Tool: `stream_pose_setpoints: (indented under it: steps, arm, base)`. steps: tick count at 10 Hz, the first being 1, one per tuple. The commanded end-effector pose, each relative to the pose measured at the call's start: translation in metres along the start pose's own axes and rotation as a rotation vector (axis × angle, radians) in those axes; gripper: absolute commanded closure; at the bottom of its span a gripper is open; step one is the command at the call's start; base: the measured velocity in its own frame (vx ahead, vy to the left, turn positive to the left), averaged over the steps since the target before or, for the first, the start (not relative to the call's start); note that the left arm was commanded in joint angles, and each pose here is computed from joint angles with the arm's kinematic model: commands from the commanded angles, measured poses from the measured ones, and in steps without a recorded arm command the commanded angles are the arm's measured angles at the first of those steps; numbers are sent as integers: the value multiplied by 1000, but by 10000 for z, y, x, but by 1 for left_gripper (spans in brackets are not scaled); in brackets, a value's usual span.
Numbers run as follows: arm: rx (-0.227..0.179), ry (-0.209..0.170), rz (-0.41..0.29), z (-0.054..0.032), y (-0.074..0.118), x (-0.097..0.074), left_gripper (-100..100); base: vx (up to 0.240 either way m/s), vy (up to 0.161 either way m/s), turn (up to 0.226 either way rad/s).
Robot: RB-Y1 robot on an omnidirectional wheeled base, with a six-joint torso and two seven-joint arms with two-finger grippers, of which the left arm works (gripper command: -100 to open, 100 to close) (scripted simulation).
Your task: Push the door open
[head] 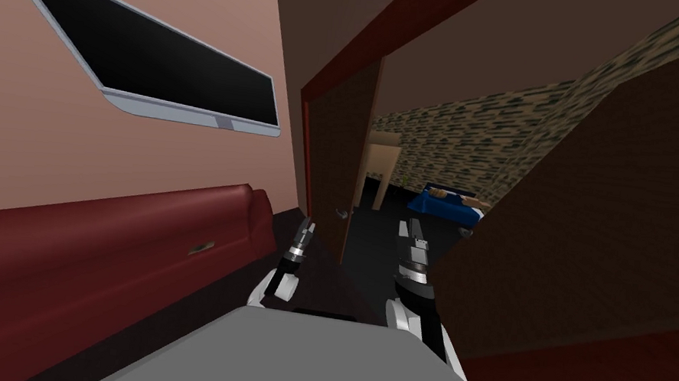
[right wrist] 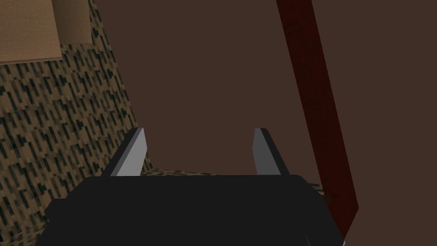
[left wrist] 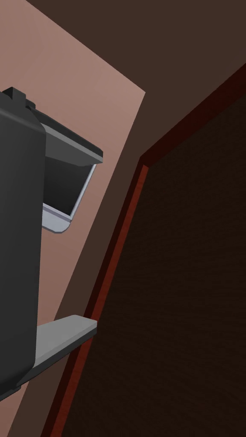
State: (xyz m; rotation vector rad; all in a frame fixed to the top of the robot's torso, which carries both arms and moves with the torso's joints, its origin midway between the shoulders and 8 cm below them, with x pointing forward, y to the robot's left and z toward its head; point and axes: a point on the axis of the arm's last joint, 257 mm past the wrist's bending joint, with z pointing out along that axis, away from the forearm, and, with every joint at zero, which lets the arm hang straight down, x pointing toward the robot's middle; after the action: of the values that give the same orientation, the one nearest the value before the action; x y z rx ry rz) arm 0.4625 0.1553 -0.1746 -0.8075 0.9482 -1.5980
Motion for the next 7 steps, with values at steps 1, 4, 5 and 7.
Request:
stream_pose_setpoints:
  steps: [1, 4, 5, 7]
  arm:
    - [-27, 16, -5, -27, 147, 55, -100]
    - [-66, 36, -9, -66, 347, 136, -100]
    - [-80, 46, -11, -76, 422, 178, -100]
    - [-102, 55, -13, -104, 526, 219, -100]
  base:
    - [91, 56, -93]
    - [60, 50, -64]
    - [61, 60, -99]
    - [47, 40, -48]
